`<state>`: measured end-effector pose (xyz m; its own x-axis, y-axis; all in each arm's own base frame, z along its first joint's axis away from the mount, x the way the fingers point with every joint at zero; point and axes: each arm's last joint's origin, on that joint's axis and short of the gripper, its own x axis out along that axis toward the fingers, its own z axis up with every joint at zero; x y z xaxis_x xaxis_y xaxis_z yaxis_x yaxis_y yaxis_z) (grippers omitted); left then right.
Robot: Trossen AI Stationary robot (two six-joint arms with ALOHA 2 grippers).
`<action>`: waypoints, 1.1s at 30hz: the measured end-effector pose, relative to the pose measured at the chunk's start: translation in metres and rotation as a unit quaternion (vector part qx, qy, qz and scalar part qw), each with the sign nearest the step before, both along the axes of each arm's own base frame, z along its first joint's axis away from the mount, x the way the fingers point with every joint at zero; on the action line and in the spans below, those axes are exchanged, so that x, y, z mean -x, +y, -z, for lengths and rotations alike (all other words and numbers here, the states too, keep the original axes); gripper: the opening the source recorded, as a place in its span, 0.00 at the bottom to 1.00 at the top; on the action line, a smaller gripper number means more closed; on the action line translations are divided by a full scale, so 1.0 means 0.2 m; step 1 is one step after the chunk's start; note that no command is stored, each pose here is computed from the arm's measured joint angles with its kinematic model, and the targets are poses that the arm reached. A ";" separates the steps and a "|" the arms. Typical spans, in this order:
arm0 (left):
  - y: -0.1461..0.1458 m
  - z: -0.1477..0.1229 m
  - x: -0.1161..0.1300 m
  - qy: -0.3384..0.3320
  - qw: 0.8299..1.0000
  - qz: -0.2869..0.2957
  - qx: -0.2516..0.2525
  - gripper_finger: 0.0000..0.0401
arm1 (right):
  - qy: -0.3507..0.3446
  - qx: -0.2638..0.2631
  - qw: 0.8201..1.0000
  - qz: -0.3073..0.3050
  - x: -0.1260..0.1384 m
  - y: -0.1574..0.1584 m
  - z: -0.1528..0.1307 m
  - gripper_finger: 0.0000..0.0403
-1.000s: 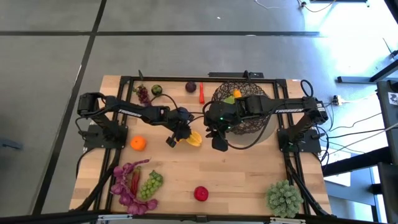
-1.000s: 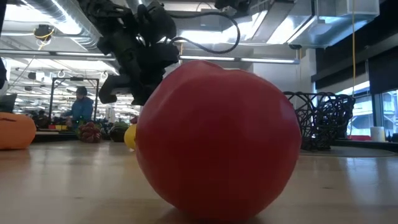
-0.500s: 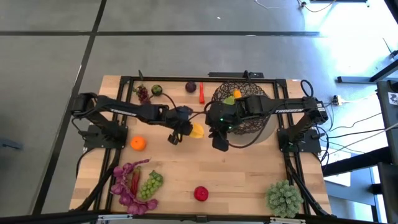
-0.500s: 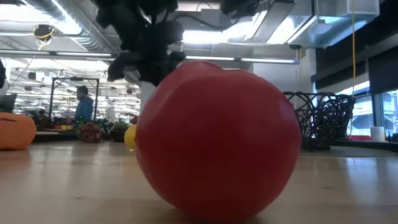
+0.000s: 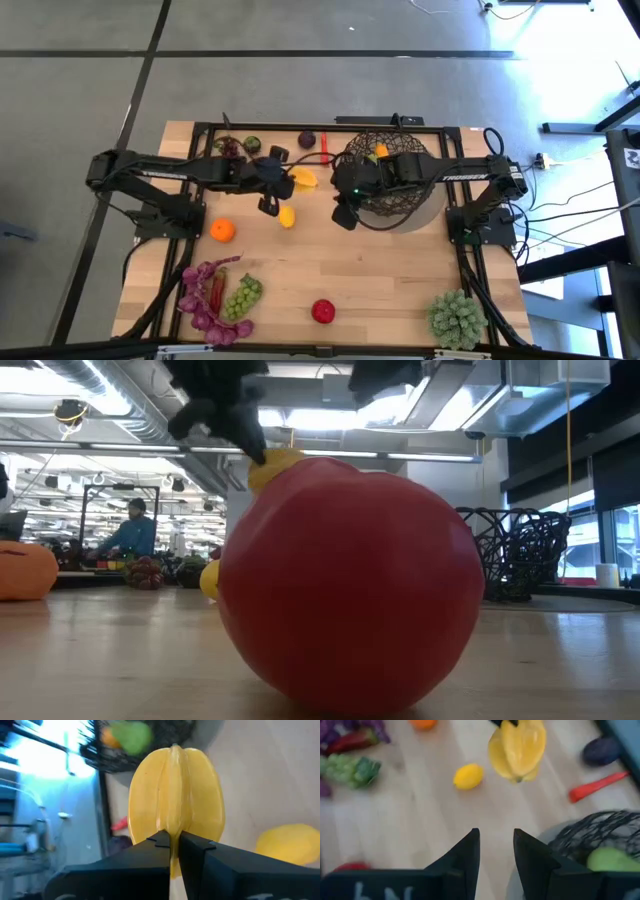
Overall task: Build produce basket
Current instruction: Put the starfruit into the black wire basket
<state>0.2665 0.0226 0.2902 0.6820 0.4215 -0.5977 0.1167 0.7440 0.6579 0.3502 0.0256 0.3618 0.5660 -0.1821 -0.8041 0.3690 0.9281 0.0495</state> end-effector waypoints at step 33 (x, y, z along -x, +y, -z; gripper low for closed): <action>-0.15 -0.13 0.05 -0.032 0.990 0.045 -0.130 0.00 | -0.109 -0.184 0.974 0.079 -0.17 -0.33 0.03 0.28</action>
